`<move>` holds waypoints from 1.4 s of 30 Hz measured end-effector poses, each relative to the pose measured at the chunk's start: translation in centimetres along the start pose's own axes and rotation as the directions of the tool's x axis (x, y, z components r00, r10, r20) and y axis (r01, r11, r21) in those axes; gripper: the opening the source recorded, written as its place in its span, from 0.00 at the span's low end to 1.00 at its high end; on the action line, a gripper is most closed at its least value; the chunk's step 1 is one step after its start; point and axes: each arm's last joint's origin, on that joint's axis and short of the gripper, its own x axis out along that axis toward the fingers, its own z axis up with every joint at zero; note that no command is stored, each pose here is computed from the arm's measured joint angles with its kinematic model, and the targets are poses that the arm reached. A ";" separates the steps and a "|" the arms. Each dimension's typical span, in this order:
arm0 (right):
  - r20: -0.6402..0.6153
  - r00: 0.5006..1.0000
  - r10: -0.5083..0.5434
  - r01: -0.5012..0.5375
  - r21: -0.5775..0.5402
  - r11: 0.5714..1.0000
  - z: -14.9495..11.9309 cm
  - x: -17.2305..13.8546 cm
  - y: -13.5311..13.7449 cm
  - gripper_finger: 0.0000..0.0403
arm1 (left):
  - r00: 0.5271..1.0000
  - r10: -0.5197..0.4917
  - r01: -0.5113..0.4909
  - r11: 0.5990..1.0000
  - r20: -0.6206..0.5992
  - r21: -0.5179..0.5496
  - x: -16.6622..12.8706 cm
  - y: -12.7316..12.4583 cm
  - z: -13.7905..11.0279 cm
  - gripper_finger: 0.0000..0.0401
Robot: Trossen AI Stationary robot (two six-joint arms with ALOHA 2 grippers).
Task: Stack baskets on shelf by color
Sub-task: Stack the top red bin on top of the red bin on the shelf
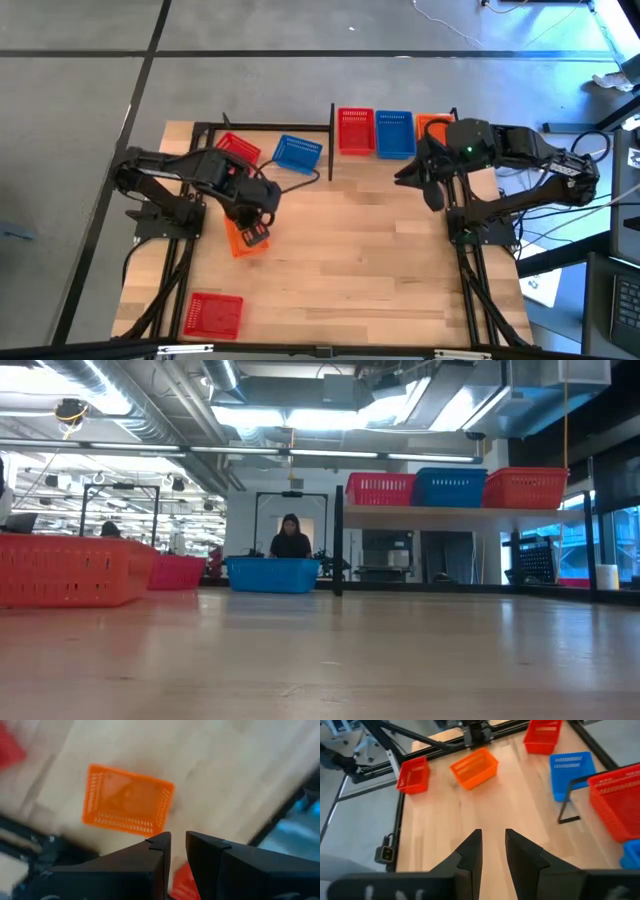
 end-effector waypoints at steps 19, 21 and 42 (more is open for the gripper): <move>0.056 0.996 0.072 -0.064 -0.138 0.988 0.4 0.1 1.3 0.20 | 0.941 0.334 -0.299 0.897 0.056 -0.325 2.5 8.8 6.1 0.13; 0.056 0.996 0.072 -0.062 -0.171 0.983 0.4 0.1 1.3 0.20 | 0.937 0.349 -0.327 0.885 0.006 -0.333 3.4 10.7 6.7 0.13; 0.080 0.997 0.009 0.005 -0.169 0.986 0.5 0.1 1.1 0.20 | 0.883 0.460 -0.467 0.840 -0.095 -0.275 5.7 18.7 9.2 0.21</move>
